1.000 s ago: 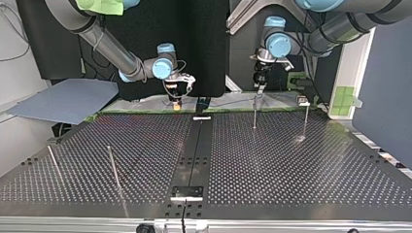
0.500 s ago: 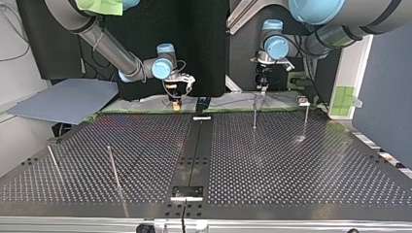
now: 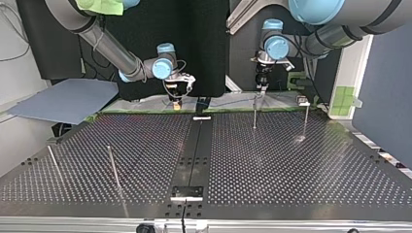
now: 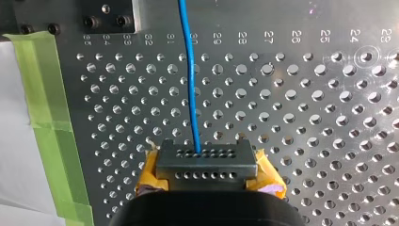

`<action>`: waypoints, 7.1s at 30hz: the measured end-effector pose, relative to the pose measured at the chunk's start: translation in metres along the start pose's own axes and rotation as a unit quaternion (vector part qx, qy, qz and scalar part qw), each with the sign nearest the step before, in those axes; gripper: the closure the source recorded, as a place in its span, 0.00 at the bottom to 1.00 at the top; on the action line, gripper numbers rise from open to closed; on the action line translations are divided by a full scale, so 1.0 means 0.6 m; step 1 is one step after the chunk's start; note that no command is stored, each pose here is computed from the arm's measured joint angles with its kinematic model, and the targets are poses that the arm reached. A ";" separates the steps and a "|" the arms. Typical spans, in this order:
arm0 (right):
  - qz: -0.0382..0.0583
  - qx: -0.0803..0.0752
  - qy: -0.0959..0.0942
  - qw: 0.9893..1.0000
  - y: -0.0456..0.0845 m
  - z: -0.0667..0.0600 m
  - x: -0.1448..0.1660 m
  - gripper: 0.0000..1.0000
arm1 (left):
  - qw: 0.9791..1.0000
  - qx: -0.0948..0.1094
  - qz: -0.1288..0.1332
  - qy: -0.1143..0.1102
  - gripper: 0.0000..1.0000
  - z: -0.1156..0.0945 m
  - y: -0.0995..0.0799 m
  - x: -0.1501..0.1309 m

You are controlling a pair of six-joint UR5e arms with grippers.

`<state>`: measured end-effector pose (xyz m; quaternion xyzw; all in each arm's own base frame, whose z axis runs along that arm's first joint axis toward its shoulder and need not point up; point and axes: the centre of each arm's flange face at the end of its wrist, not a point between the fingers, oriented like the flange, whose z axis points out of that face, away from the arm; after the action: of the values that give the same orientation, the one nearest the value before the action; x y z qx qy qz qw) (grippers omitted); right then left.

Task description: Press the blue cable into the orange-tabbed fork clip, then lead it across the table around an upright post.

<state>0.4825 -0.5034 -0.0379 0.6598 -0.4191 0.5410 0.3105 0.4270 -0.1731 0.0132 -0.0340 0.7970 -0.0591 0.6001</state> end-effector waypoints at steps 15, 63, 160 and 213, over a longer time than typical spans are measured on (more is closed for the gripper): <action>0.000 0.000 -0.001 1.000 0.000 0.000 -0.001 1.00 | 0.998 -0.003 0.061 0.013 0.00 0.012 -0.001 -0.009; -0.001 0.002 -0.004 1.000 -0.002 -0.001 -0.008 1.00 | 0.999 0.041 0.030 -0.006 0.00 0.025 -0.209 -0.021; -0.013 0.002 -0.025 1.000 -0.004 -0.006 -0.007 1.00 | 0.987 -0.092 0.131 0.003 1.00 0.115 -0.221 -0.025; 0.004 0.021 0.122 0.992 -0.056 -0.140 0.617 1.00 | 0.988 -0.034 0.037 -0.144 1.00 -0.073 -0.402 -0.456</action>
<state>0.4978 -0.4959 0.3425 0.5932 -0.3695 0.6274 0.3435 0.4567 -0.3758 0.3182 -0.0326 0.7047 -0.0040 0.7087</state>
